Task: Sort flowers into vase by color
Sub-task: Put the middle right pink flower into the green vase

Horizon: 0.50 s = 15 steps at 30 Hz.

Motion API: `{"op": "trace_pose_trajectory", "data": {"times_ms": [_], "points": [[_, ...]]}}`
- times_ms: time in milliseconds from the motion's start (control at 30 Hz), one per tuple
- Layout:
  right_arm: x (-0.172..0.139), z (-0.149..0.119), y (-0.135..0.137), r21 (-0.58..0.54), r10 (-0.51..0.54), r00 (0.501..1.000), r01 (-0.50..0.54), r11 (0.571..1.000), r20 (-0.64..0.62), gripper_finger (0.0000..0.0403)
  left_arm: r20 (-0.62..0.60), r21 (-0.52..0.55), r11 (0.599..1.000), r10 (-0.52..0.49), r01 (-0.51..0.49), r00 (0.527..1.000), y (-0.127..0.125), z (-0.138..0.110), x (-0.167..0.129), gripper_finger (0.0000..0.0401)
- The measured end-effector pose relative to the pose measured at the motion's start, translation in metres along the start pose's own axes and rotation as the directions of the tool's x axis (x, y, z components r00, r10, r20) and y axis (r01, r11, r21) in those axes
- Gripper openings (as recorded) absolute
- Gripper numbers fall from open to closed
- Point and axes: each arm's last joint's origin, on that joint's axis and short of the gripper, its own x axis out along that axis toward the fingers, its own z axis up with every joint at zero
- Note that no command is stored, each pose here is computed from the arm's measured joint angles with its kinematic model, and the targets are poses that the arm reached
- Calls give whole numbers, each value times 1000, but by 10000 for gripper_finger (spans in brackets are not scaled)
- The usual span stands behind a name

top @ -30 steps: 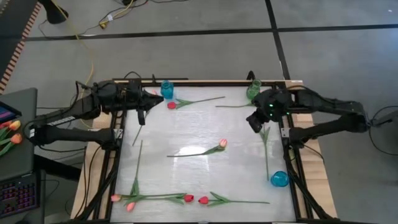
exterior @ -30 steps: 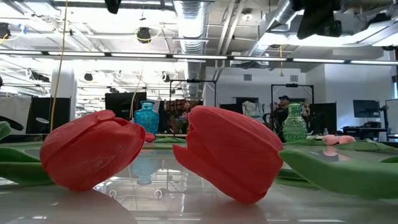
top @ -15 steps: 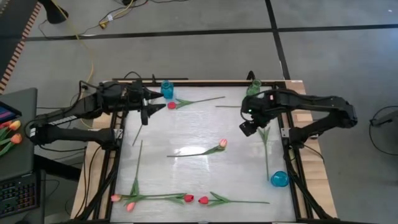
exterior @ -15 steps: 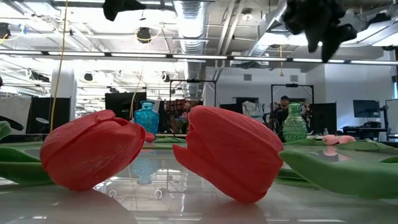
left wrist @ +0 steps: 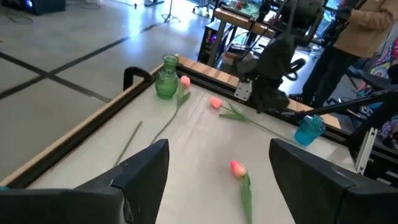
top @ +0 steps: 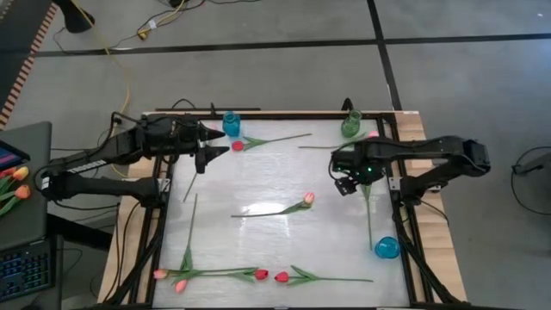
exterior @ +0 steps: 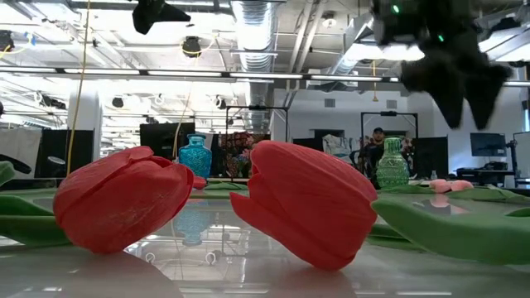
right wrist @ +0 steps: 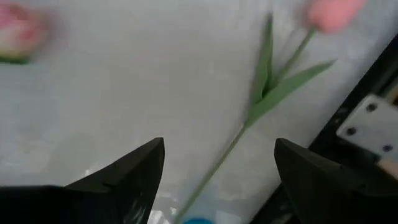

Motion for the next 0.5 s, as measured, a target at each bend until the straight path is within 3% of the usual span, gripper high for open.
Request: {"op": "trace_pose_trajectory", "data": {"times_ms": [233,500], "points": [[42,-10,-20,126,48,999,-47,991,-2,327,-10,-10,1000,8,-8,1000,0,-1,0,265],[75,-13,-30,141,22,1000,-20,990,-9,327,-4,-35,999,18,-18,1000,1,-1,0,265]]}}
